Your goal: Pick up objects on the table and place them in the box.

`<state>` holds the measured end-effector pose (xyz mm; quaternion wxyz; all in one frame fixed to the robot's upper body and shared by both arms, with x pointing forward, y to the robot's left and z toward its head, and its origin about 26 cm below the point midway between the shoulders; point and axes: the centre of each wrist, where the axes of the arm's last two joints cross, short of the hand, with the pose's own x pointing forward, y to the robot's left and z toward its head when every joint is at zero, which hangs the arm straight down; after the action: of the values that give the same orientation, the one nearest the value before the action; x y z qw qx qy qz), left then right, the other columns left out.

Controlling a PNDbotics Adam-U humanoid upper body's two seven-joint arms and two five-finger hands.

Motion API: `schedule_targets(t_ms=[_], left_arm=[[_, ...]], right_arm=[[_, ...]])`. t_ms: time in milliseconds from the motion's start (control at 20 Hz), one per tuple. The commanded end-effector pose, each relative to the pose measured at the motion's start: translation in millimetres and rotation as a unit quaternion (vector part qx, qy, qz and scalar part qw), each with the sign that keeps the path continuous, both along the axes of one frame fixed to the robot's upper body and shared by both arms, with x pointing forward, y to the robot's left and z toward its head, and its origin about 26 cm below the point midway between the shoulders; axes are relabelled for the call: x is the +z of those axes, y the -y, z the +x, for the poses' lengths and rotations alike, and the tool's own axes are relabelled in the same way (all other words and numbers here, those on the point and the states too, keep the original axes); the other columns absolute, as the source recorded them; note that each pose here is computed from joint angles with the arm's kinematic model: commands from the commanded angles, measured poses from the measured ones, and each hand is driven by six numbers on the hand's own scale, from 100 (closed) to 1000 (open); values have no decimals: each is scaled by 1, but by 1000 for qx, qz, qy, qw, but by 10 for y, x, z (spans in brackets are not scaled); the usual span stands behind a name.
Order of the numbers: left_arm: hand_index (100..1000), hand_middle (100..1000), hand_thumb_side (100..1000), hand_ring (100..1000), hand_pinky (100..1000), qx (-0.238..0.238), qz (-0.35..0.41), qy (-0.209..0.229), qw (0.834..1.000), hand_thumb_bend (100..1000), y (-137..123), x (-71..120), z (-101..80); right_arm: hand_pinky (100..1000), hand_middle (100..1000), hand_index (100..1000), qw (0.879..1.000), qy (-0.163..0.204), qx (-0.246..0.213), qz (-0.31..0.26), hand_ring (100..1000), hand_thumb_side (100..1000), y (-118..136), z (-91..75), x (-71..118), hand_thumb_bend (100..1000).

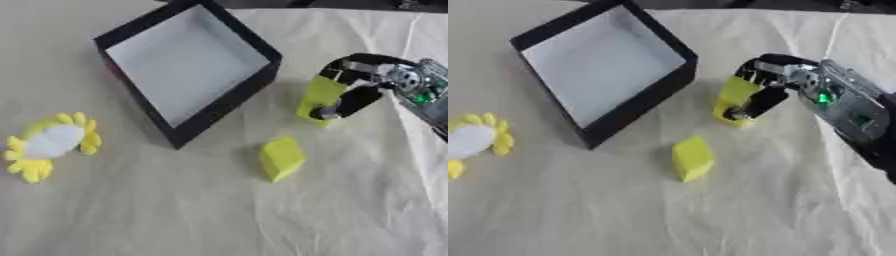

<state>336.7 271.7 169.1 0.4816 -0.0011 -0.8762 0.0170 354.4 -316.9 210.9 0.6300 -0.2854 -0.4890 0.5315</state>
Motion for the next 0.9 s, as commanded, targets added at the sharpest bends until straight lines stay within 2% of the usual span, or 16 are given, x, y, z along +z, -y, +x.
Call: schedule_targets(t_ms=[50,100,300,550,750,900], left_arm=[[859,930,844,986,958,-2,9,14,1000,167,-7,89,6],[859,930,844,987,958,-2,10,14,1000,167,-9,88,6],[859,931,843,987,958,-1,10,14,1000,167,-14,88,5],[858,931,837,987,958,3,9,18,1000,167,-33,95,-8],[858,931,834,987,958,7,9,19,1000,166,-52,99,-21],[859,932,833,988,958,9,10,18,1000,167,-62,93,-26]], right_arm=[[814,550,711,1000,19,1,17,699,131,-18,-40,161,305],[810,539,700,999,26,1,26,693,105,-39,-61,196,273],[798,511,668,996,69,13,56,673,100,-142,-175,402,163],[788,499,658,984,152,39,83,656,100,-270,-347,863,110],[783,498,656,967,212,91,108,646,100,-493,-449,1290,100],[783,501,658,957,229,138,115,646,100,-730,-422,1545,100]])
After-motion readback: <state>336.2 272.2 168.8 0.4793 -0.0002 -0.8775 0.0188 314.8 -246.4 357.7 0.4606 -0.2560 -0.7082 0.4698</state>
